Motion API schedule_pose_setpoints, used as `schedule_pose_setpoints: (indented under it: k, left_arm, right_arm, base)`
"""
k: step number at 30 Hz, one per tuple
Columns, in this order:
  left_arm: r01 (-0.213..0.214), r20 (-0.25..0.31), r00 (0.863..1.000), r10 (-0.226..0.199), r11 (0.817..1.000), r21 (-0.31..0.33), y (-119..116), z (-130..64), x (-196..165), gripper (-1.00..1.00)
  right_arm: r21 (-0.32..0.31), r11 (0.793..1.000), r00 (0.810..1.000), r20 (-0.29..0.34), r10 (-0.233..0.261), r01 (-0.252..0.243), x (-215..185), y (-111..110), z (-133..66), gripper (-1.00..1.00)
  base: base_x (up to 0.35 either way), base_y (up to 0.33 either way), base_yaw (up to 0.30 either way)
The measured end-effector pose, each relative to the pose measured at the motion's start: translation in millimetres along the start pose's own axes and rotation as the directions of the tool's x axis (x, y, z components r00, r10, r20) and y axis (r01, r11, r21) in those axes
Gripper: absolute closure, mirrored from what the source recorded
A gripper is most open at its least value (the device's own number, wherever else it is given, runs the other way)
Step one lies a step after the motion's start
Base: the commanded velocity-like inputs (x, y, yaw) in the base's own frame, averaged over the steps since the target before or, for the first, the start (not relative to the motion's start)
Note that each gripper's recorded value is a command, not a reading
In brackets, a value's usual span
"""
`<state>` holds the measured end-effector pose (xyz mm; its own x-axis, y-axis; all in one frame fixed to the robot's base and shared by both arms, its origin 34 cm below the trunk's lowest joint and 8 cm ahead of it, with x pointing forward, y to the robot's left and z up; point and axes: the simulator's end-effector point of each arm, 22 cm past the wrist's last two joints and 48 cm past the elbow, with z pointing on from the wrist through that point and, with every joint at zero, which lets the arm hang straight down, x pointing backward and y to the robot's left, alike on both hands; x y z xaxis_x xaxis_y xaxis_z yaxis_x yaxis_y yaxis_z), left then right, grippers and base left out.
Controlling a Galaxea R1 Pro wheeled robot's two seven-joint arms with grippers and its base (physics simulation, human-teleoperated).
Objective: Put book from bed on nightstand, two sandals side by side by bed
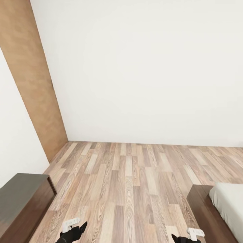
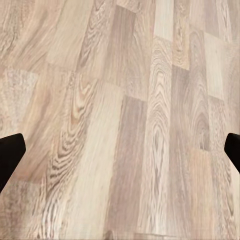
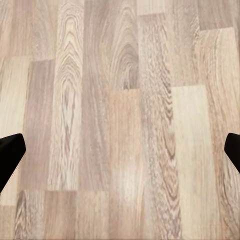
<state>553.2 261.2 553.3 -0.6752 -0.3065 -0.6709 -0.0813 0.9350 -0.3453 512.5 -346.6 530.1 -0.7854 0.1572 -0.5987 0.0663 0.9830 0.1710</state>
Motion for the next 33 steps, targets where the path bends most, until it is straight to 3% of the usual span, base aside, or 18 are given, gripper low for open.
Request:
schedule_pose_setpoints:
  k: [33]
  left_arm:
    - [0.000,0.000,1.000,0.000,1.000,0.000,-0.2,0.1,0.1,-1.00]
  right_arm:
    - [0.000,1.000,1.000,0.001,0.000,0.000,-0.3,0.1,0.1,-1.00]
  base:
    - [0.324,-0.042,0.000]
